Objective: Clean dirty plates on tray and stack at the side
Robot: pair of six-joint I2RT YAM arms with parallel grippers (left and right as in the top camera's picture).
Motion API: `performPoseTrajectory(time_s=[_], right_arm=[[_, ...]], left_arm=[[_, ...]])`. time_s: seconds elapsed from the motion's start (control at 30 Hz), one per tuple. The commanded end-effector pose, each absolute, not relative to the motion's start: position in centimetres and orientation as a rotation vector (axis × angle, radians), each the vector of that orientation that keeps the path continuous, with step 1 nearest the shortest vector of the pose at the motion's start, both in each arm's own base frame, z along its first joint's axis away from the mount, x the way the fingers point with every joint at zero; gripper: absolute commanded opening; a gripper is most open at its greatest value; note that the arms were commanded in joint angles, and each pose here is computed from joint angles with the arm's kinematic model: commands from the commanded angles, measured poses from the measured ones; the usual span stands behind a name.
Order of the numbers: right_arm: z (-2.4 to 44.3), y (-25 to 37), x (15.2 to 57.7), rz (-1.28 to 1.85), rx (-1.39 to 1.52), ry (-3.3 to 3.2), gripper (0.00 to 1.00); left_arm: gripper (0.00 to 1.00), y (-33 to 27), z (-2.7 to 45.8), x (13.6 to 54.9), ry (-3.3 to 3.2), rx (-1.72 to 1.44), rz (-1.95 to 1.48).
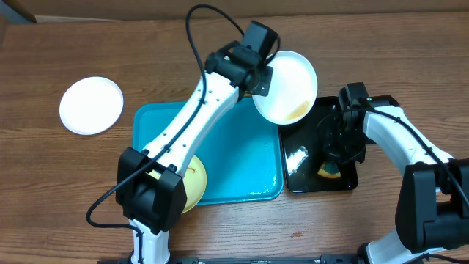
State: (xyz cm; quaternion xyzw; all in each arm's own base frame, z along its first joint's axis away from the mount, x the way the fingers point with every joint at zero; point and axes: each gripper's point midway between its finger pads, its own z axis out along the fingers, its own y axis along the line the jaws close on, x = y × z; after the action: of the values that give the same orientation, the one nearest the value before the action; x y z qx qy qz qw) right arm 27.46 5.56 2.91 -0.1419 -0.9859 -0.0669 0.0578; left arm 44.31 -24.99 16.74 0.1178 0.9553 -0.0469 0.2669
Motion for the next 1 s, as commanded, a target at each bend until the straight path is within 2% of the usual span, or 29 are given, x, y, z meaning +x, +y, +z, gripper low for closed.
performPoseTrajectory(time_s=[0.0,0.13,0.27,0.5,0.7,0.97], right_arm=[[3.4,5.2,27.6,-0.209,-0.435,-3.021,0.19],[3.4,5.2,27.6,-0.209,-0.435,-3.021,0.38],[3.4,5.2,27.6,-0.209,-0.434,-3.020,0.50],[3.4,5.2,27.6,-0.209,-0.434,-3.022,0.82],[3.4,5.2,27.6,-0.210,-0.435,-3.022,1.00],[3.4,5.2,27.5,-0.208,-0.435,-3.020,1.00]], left_arm=[[0.04,-25.2,20.1,44.9,2.457,0.317,-0.029],[0.04,-26.0,20.8,44.9,2.404,0.344,0.027],[0.04,-27.5,21.2,44.5,2.361,0.423,0.043],[0.04,-28.0,22.8,44.2,2.255,0.414,0.215],[0.04,-29.4,24.6,42.6,2.155,0.453,0.355],[0.04,-29.7,28.2,40.5,1.963,0.357,0.591]])
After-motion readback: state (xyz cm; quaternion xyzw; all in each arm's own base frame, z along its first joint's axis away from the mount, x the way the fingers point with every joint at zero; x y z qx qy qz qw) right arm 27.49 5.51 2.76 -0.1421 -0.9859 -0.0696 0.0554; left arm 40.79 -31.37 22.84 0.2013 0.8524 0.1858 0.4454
